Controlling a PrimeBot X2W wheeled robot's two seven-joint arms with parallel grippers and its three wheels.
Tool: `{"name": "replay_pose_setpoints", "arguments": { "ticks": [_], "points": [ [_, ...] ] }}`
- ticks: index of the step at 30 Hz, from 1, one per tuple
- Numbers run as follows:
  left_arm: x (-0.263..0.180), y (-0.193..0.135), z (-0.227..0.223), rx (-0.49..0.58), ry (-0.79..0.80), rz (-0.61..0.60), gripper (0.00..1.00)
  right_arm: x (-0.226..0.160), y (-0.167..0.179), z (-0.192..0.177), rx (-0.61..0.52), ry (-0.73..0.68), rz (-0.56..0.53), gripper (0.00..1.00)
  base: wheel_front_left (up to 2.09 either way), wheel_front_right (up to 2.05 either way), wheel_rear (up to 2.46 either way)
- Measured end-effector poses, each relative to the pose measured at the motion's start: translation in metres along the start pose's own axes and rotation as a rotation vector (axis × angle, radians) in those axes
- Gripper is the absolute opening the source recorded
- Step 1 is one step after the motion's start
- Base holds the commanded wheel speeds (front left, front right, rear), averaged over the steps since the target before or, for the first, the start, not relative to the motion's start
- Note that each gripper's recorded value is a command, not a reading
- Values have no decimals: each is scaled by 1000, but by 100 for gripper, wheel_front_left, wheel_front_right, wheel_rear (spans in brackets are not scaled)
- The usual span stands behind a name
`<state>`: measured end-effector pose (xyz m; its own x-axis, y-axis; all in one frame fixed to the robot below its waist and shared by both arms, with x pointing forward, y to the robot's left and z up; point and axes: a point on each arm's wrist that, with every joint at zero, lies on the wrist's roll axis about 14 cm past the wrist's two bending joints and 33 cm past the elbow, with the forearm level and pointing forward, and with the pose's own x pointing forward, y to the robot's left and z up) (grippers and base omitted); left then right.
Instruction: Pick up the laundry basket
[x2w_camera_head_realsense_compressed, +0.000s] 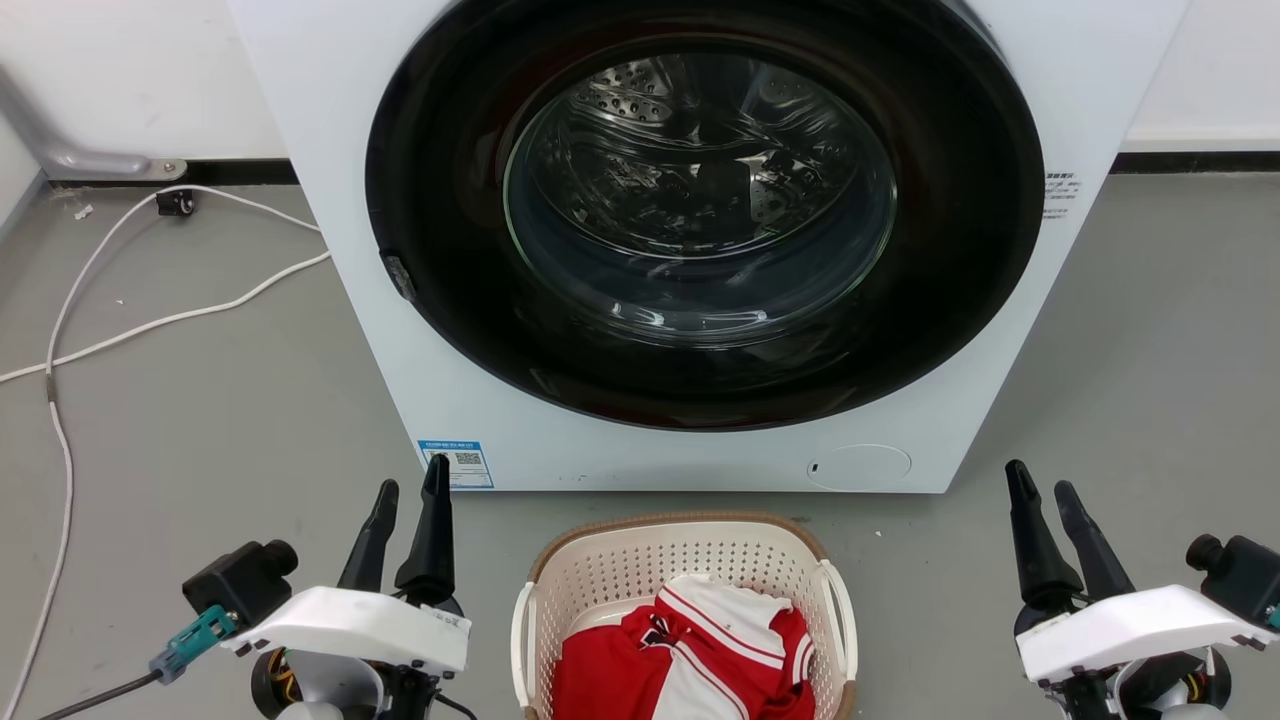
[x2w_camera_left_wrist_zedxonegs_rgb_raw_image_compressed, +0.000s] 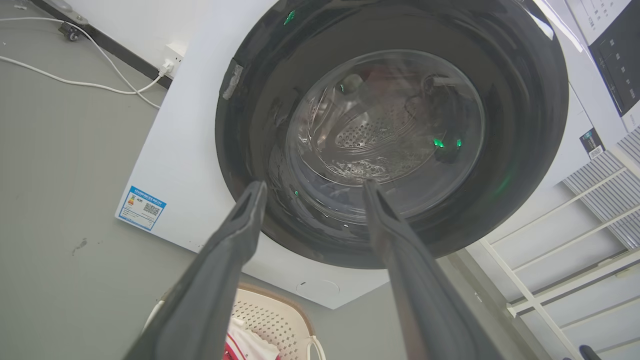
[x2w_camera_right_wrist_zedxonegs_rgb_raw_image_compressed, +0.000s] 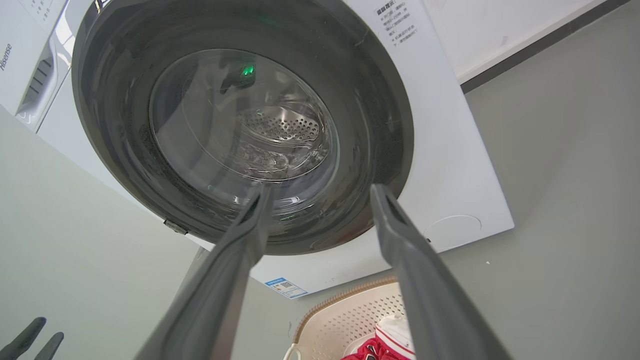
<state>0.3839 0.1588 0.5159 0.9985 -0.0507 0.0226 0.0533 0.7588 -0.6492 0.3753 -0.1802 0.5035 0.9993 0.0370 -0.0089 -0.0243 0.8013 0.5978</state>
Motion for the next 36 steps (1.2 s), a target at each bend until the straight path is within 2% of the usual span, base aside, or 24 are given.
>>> {"name": "replay_pose_setpoints", "arguments": {
  "ticks": [19,36],
  "points": [
    [1,-2,-6,289,1,-9,100,-2,3,-3,-285,23,20,100,0,0,0],
    [0,-8,-12,463,-7,-41,100,-4,8,-4,-451,25,44,100,0,0,0]
  ]
}}
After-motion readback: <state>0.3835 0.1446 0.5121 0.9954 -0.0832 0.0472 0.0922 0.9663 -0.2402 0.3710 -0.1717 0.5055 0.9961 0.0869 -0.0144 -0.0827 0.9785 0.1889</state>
